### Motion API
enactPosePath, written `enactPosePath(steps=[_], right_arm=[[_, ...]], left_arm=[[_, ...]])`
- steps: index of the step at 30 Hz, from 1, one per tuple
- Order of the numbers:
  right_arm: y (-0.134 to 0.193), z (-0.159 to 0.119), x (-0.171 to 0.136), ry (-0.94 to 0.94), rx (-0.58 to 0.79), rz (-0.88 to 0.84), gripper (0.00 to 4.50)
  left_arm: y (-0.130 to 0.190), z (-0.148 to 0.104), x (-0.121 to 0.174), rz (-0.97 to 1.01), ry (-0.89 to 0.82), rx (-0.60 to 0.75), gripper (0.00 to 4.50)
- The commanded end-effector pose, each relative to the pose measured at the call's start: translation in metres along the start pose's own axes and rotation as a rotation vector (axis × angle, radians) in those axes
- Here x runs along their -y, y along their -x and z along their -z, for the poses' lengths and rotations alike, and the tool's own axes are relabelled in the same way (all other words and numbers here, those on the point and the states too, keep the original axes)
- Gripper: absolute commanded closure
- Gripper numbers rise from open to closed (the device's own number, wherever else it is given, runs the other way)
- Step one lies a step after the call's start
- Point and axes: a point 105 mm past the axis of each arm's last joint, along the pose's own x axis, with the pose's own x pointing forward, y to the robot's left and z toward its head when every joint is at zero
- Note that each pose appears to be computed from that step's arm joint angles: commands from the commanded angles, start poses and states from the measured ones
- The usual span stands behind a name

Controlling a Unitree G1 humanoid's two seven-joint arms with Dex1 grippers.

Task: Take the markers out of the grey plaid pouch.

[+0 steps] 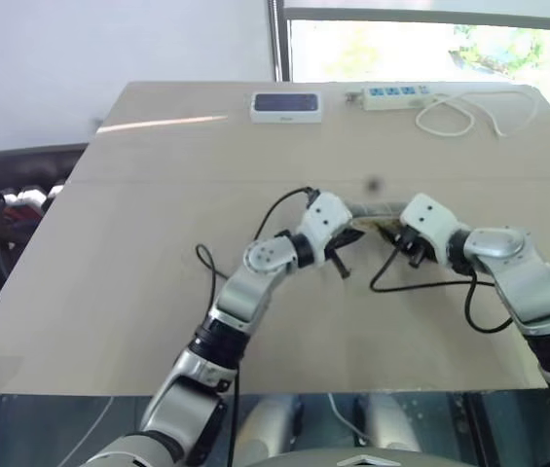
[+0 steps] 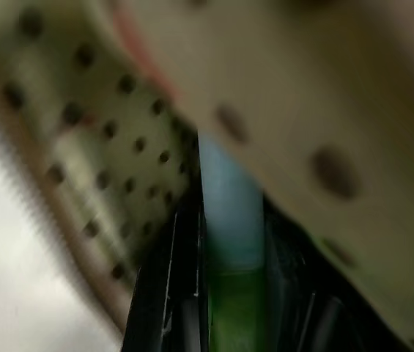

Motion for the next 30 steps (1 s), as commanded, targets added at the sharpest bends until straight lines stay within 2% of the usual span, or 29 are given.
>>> enactPosePath(steps=[1, 4, 8, 13, 17, 20, 22, 24, 30], right_arm=[[0.0, -0.012, -0.004, -0.026, 0.075, -0.009, 4.09], [-0.004, -0.035, -0.014, -0.175, 0.198, -0.031, 4.09], [-0.001, -0.051, -0.008, -0.388, 0.292, -0.023, 4.09], [0.004, -0.048, 0.017, -0.594, 0.296, 0.073, 4.09], [0.011, -0.061, 0.02, -0.86, 0.351, 0.007, 4.09], [0.012, -0.059, 0.019, -0.934, 0.309, -0.011, 4.09], [0.014, -0.054, 0.018, -0.858, 0.272, 0.001, 4.09], [0.017, -0.052, 0.013, -0.703, 0.253, 0.003, 4.09], [0.018, -0.026, -0.001, -0.081, 0.118, 0.014, 4.09]], left_arm=[[-0.002, -0.03, 0.003, -0.006, -0.129, 0.114, 4.5], [-0.005, -0.028, 0.007, -0.018, -0.153, 0.111, 4.5], [-0.005, -0.017, 0.012, -0.012, -0.153, 0.075, 4.5], [-0.003, -0.005, 0.016, 0.0, -0.151, 0.026, 4.5], [-0.002, 0.002, 0.015, -0.004, -0.147, 0.0, 4.5], [-0.003, 0.004, 0.014, -0.012, -0.144, -0.008, 4.5], [-0.003, 0.005, 0.012, -0.024, -0.147, -0.014, 4.5], [-0.003, 0.005, 0.005, -0.054, -0.143, -0.021, 4.5], [0.0, 0.002, -0.025, -0.17, -0.159, -0.026, 4.5]])
